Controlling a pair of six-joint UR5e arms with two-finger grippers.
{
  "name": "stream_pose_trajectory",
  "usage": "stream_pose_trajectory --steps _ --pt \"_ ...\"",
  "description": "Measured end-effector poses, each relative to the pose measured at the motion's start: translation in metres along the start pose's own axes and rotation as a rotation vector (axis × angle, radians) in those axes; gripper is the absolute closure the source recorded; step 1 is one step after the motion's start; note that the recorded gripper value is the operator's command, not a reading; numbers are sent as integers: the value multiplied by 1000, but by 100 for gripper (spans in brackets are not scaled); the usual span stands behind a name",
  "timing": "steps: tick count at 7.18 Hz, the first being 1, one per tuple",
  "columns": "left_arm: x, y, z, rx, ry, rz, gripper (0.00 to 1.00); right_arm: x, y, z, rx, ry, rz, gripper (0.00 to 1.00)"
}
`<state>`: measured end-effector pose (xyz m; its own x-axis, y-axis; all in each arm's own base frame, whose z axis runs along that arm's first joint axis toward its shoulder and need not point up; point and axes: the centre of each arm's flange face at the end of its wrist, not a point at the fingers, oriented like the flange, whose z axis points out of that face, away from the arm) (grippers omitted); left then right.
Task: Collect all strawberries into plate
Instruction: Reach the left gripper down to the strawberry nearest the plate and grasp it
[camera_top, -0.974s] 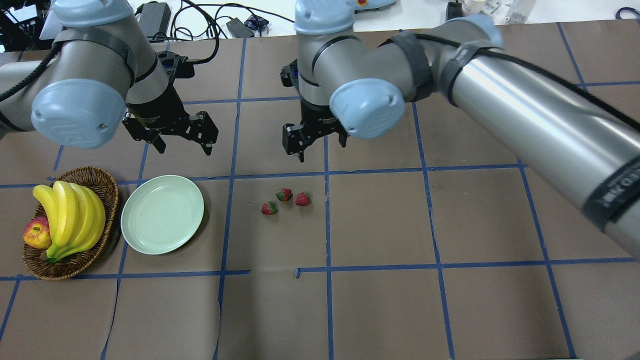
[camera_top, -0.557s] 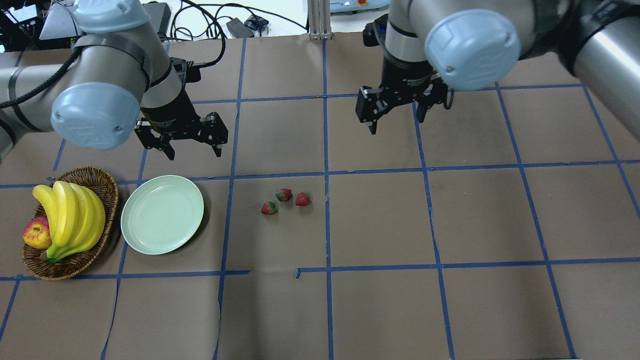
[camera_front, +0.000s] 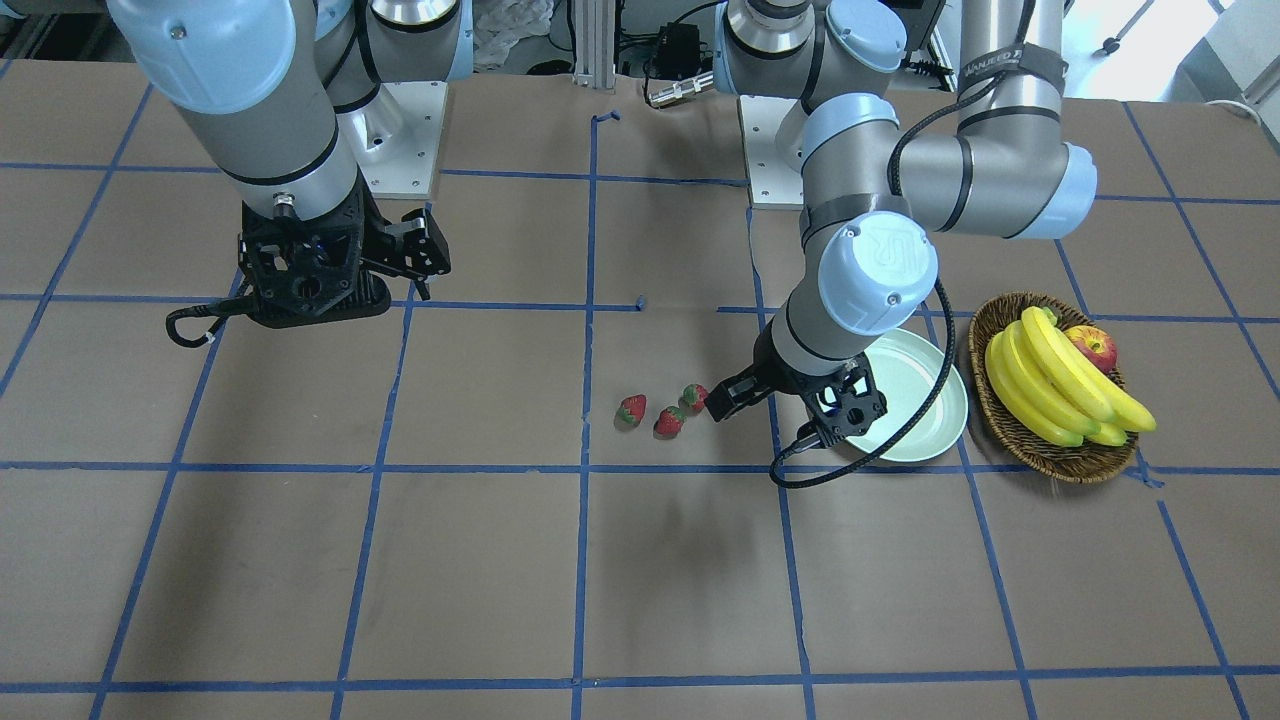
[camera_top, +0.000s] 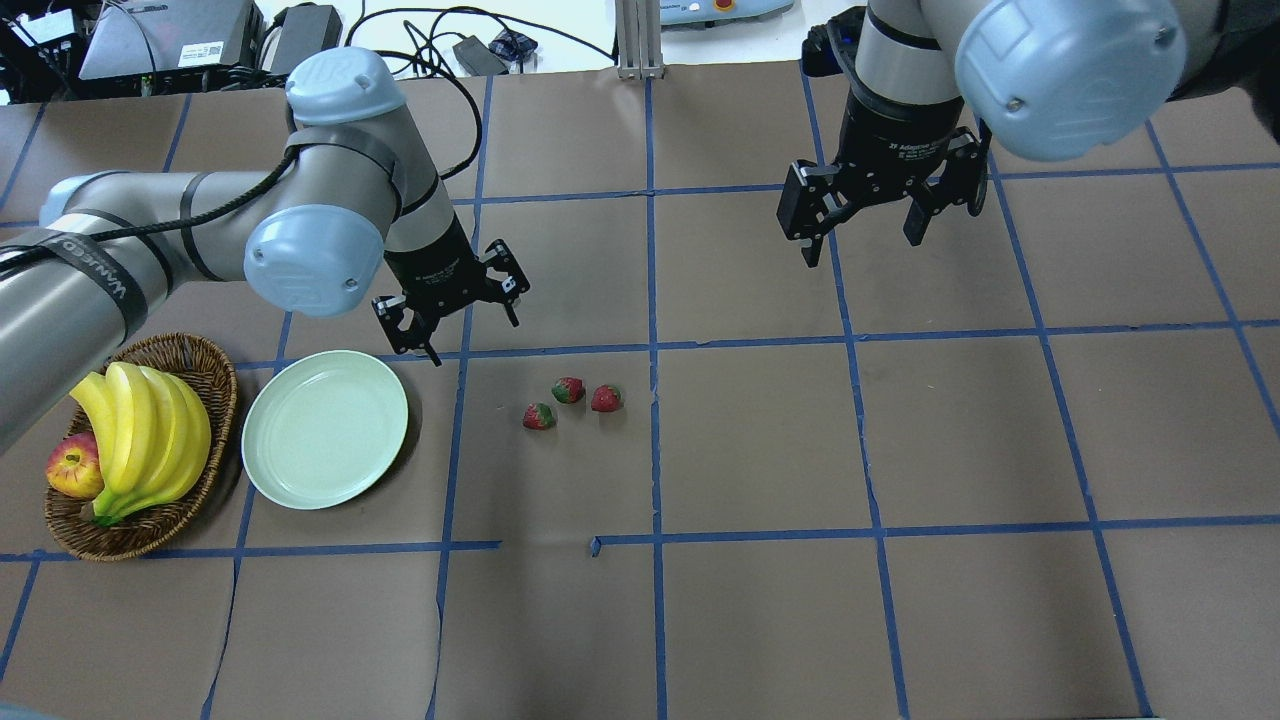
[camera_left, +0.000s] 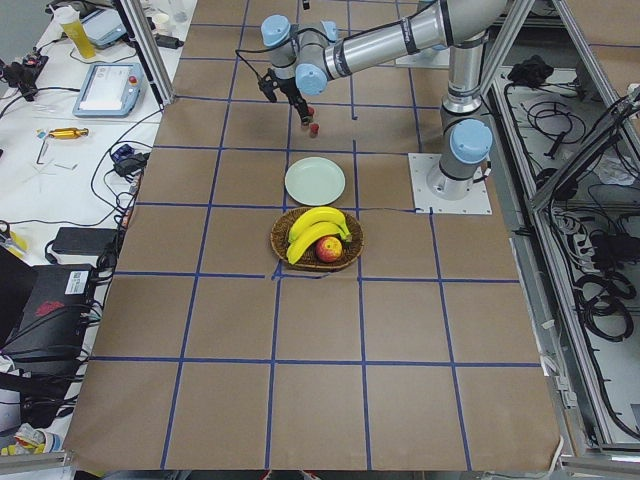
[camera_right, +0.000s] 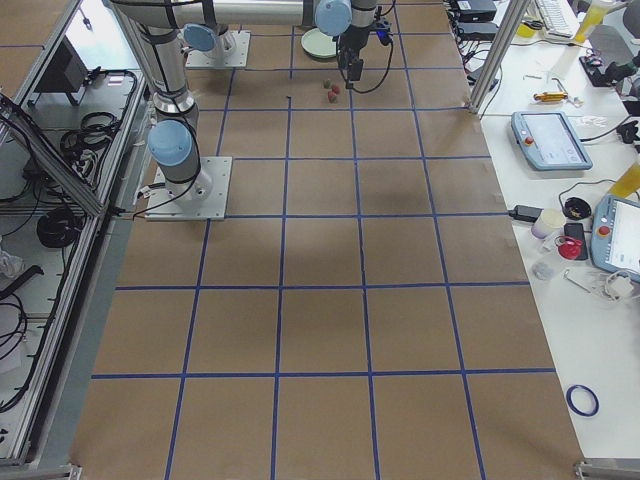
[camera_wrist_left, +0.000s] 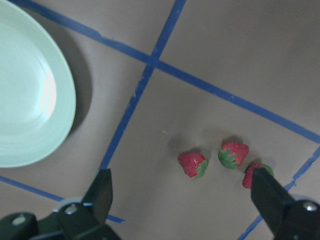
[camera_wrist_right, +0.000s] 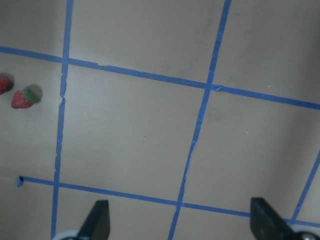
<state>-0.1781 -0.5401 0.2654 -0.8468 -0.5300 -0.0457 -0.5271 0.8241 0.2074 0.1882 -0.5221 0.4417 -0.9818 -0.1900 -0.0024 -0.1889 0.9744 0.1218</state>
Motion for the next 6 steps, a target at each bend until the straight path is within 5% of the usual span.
stream_pose_trajectory --steps 3,6 --pt "7 -6 43 -75 -27 -355 0 0 -1 5 -11 0 1 0" --pt "9 -9 74 -127 -62 -532 0 0 0 15 -33 -2 1 0"
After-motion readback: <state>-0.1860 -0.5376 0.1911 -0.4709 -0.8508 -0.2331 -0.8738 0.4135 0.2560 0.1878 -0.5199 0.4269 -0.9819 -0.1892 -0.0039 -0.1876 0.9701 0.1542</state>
